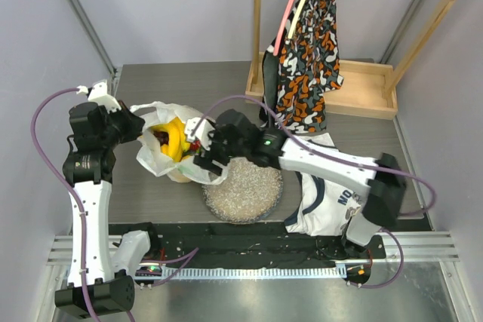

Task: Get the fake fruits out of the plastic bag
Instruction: Adjust the plastic bag at the center of the board, then take out the fake fruit from the plastic bag.

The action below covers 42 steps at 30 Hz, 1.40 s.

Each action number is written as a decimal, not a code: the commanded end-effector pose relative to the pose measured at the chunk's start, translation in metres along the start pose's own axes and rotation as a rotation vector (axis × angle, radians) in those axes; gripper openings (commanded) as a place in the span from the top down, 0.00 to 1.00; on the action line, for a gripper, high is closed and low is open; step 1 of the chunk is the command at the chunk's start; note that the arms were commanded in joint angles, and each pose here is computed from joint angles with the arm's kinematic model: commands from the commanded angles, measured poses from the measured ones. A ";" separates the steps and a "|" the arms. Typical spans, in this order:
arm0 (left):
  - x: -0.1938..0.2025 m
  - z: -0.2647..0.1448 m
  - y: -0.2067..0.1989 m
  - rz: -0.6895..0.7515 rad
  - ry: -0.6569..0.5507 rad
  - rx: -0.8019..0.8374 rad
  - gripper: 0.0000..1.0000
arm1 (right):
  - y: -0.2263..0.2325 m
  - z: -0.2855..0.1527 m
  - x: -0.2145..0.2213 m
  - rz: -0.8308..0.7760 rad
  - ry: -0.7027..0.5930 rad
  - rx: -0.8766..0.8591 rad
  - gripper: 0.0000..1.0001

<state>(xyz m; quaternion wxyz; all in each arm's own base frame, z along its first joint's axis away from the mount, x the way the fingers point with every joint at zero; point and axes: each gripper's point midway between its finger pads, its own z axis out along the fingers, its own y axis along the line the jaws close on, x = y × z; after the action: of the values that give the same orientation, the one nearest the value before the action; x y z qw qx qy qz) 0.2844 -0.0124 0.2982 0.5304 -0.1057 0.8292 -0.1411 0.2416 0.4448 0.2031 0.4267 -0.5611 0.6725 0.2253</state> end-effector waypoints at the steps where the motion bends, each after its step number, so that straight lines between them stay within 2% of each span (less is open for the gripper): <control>1: -0.013 -0.007 -0.012 0.025 -0.045 0.055 1.00 | 0.024 -0.082 -0.027 -0.183 -0.124 -0.152 0.20; 4: -0.005 -0.006 -0.013 0.020 -0.016 0.065 1.00 | 0.013 -0.090 -0.063 -0.175 -0.234 -0.108 0.20; 7: -0.002 -0.007 -0.014 0.003 -0.004 0.070 1.00 | -0.001 -0.082 -0.104 -0.093 -0.348 -0.052 0.22; 8: -0.003 -0.007 -0.015 0.000 -0.008 0.071 1.00 | -0.004 -0.058 -0.098 -0.057 -0.320 -0.048 0.23; 10: -0.006 -0.007 -0.015 -0.010 -0.018 0.068 1.00 | -0.013 -0.044 -0.119 0.021 -0.354 -0.020 0.26; 11: -0.009 -0.007 -0.015 -0.012 -0.024 0.066 1.00 | -0.021 -0.011 -0.102 0.070 -0.288 0.020 0.27; 12: -0.013 -0.007 -0.015 -0.013 -0.034 0.063 1.00 | -0.029 -0.007 -0.114 0.145 -0.303 0.049 0.28; 14: -0.018 -0.009 -0.014 -0.012 -0.046 0.049 1.00 | -0.038 0.032 -0.094 0.216 -0.227 0.096 0.30; 17: -0.021 -0.011 -0.012 -0.012 -0.053 0.032 1.00 | -0.055 0.047 -0.094 0.294 -0.223 0.188 0.33; 22: -0.021 -0.013 -0.011 -0.013 -0.060 0.021 1.00 | -0.074 0.086 -0.069 0.409 -0.177 0.319 0.35; 31: -0.012 -0.010 -0.010 -0.027 -0.037 0.027 1.00 | -0.068 0.136 -0.041 0.447 -0.132 0.334 0.35; 36: -0.011 -0.008 -0.011 -0.038 -0.030 0.035 1.00 | -0.059 0.151 -0.035 0.407 -0.113 0.339 0.33; 38: -0.011 -0.007 -0.011 -0.039 -0.029 0.037 1.00 | -0.056 0.160 -0.018 0.389 -0.070 0.351 0.33; 39: -0.011 -0.007 -0.011 -0.041 -0.030 0.035 1.00 | -0.055 0.162 -0.013 0.376 -0.055 0.355 0.37; 41: -0.013 -0.008 -0.012 -0.037 -0.033 0.038 1.00 | -0.060 0.163 0.001 0.348 -0.021 0.390 0.53; 42: -0.013 -0.007 -0.011 -0.034 -0.028 0.034 1.00 | -0.063 0.161 0.004 0.309 -0.009 0.400 0.84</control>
<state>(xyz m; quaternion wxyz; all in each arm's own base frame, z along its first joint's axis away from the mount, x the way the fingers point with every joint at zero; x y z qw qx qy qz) 0.2836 -0.0165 0.3048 0.5302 -0.1167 0.8249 -0.1573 0.3469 0.5587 0.1347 0.4811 -0.3364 0.7848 0.1986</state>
